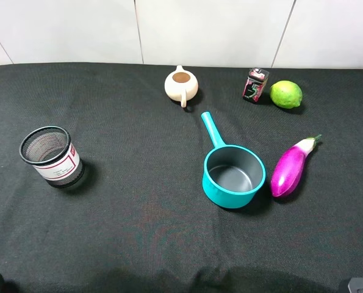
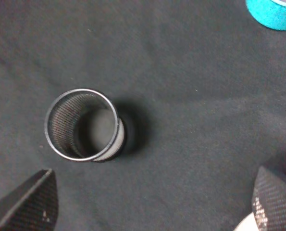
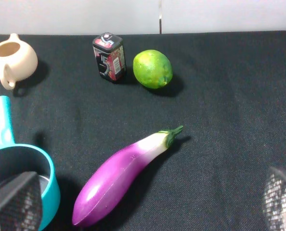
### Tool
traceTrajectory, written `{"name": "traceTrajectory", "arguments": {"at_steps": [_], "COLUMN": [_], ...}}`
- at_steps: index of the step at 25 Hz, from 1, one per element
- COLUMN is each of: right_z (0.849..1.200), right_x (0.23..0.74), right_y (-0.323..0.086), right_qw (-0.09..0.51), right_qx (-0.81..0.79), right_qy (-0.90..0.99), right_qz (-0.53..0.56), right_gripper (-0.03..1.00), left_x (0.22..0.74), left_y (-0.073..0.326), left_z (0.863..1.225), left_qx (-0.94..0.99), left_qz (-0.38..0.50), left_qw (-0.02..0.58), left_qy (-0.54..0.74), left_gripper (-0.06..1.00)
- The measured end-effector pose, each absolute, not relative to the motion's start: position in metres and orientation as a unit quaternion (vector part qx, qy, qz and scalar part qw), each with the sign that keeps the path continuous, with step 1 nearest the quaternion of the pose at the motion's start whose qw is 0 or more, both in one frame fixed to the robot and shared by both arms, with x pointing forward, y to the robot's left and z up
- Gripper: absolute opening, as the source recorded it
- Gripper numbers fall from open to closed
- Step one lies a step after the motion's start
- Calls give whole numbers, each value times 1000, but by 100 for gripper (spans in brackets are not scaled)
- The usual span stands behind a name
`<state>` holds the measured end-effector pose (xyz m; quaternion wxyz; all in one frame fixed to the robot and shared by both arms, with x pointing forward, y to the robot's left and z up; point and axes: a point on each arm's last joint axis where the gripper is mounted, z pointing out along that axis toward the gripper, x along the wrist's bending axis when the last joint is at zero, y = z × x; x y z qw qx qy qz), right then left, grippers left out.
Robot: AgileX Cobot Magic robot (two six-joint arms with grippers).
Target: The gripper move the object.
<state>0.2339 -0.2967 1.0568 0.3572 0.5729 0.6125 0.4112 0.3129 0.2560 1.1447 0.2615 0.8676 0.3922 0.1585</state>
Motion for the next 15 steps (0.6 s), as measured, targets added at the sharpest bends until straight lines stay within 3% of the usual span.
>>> {"name": "traceTrajectory", "arguments": {"at_steps": [15], "right_z": [1057], "right_x": [234], "right_y": [-297], "right_qw": [357], "right_qx": [573], "right_qy": [613], "right_qz": [411], "right_gripper": [69], "left_x": [259], "left_y": [292], "left_z": [1158], "left_qx": [754], "left_qz": [288], "left_qw": [310], "left_qy": [502], "left_gripper": [79]}}
